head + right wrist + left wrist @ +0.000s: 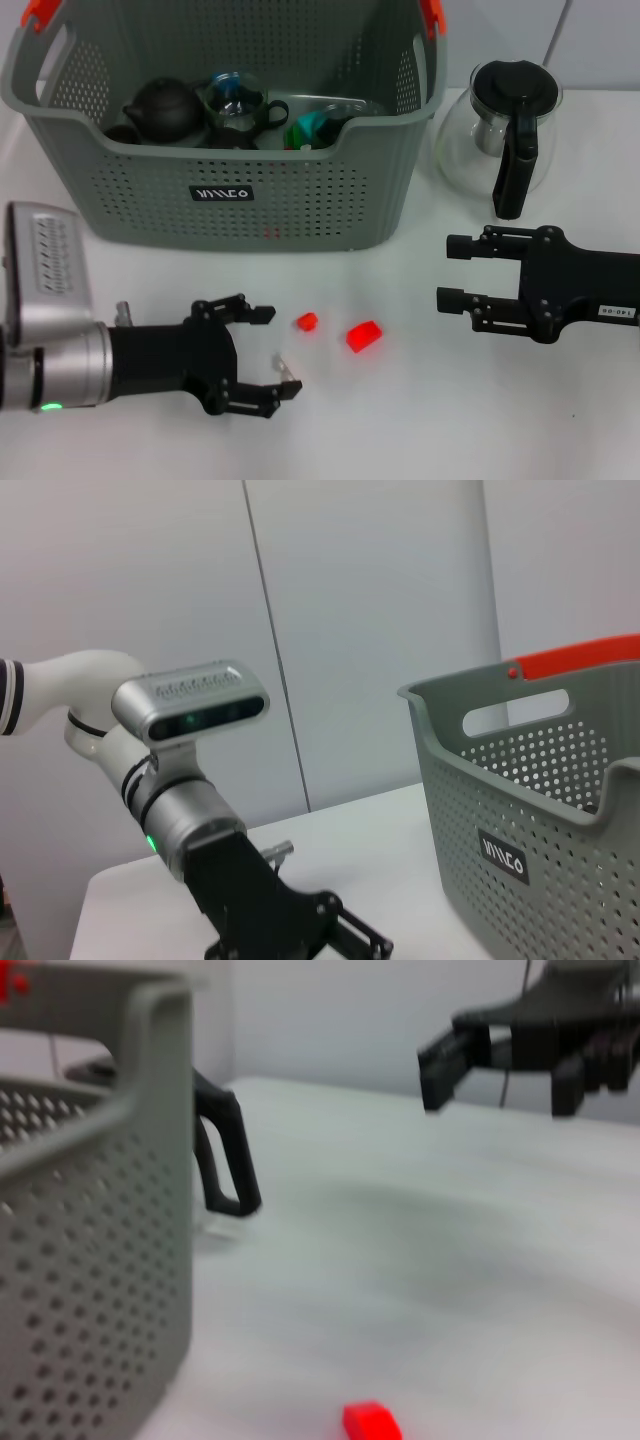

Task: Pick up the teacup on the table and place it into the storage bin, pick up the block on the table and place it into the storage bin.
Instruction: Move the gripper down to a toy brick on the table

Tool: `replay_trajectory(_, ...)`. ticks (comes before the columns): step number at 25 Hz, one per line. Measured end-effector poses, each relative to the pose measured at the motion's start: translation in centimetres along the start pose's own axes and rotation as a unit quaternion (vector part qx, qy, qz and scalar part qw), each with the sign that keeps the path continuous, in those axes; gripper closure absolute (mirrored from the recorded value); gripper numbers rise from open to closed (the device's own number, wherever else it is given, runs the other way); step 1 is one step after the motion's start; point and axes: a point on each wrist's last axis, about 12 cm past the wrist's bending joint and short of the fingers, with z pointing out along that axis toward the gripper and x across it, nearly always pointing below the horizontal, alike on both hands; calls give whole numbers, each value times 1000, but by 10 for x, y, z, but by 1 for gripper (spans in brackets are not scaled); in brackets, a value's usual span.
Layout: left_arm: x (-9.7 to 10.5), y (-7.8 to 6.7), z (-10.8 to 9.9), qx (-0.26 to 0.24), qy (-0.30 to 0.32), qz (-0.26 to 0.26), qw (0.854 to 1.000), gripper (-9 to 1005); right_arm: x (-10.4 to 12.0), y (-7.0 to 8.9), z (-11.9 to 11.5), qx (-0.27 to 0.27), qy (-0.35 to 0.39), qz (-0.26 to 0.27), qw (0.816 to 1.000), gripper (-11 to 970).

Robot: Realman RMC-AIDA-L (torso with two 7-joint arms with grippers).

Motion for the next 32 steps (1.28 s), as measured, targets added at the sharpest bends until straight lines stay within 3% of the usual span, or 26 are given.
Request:
replay_trajectory(10,11,-2,30,-3,44,19,999,68,0,0,0,0,1,0,1000,272)
replay_trajectory(32,9,8,33,-46,36,14,998,79,6,3,-3,3,2,5,1000,272)
